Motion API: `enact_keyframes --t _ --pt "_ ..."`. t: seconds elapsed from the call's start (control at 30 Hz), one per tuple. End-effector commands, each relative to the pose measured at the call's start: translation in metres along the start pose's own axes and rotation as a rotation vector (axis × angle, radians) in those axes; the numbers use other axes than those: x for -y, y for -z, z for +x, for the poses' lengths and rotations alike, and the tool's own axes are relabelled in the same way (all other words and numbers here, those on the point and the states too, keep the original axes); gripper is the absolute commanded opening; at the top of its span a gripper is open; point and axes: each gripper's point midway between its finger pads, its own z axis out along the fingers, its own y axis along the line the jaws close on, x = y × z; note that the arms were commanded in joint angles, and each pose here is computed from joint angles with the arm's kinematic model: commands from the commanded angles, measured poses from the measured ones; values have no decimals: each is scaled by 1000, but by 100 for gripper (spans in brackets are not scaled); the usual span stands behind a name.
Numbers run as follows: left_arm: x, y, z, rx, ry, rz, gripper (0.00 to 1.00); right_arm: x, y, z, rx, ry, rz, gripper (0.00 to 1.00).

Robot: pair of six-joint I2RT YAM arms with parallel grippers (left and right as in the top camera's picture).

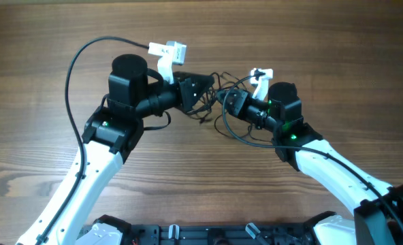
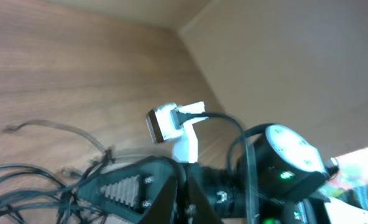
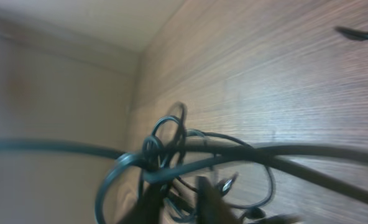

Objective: Untangle cables

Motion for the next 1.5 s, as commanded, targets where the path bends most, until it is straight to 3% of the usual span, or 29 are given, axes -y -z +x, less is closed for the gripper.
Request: enact_keyframes --t 0.0,0.07,0.2,0.27,0.3,0.33,0.37,0.4,0.43,0.47,0.5,0.53,0.57,0.6,0.73,0.83,0.87,1.07,1.17,1.27,1.33,1.47 --pt "41 24 -27 75 -125 151 4 58 18 -36 156 -67 233 4" --pt "24 59 -52 172 -121 74 4 117 54 -56 191 -153 409 4" --pt "3 122 -87 351 -88 -48 4 185 123 -86 261 -229 571 4" --pt "2 127 -89 366 -77 -55 4 183 134 -97 256 -214 489 5" --pt "4 122 -87 353 -59 -43 4 159 124 -97 194 -121 343 5" --pt "7 114 -83 330 -57 -24 4 137 116 -93 139 -37 228 13" --pt "11 105 -81 316 -58 -5 4 115 109 -86 85 42 122 38" --pt "-8 97 -86 353 -78 -114 4 101 104 -79 44 97 56 61" --pt "-27 93 -92 411 92 -182 4 96 100 -74 25 110 38 72" --pt "-11 84 -94 399 179 -81 4 94 97 -71 12 114 32 80" --pt "24 68 -91 341 73 70 4 89 94 -65 -12 117 14 86" --pt "32 53 -86 327 -28 81 4 83 90 -60 -30 127 -4 87" --pt "-3 41 -84 373 88 -96 4 72 82 -52 -59 160 -41 90" --pt "-9 34 -81 377 210 -104 4 54 76 -40 -108 227 -119 90" --pt "-16 35 -86 440 358 -128 4 5 54 -8 -193 363 -273 90" --pt "-39 41 -88 549 522 -226 4 -14 31 2 -184 158 -225 88" --pt "-46 45 -89 585 549 -263 4 -14 26 3 -173 127 -200 99" --pt "-68 65 -99 753 584 -389 4 -39 17 22 -202 178 -263 100" --pt "-67 64 -99 766 610 -381 4 -44 -5 38 -131 163 -170 98" --pt "-56 54 -93 735 602 -358 4 -34 -19 23 111 73 10 77" --pt "-48 48 -88 713 596 -341 4 -31 -18 12 226 -8 54 52" --pt "-30 45 -85 696 580 -304 4 -34 -28 7 254 8 11 51"
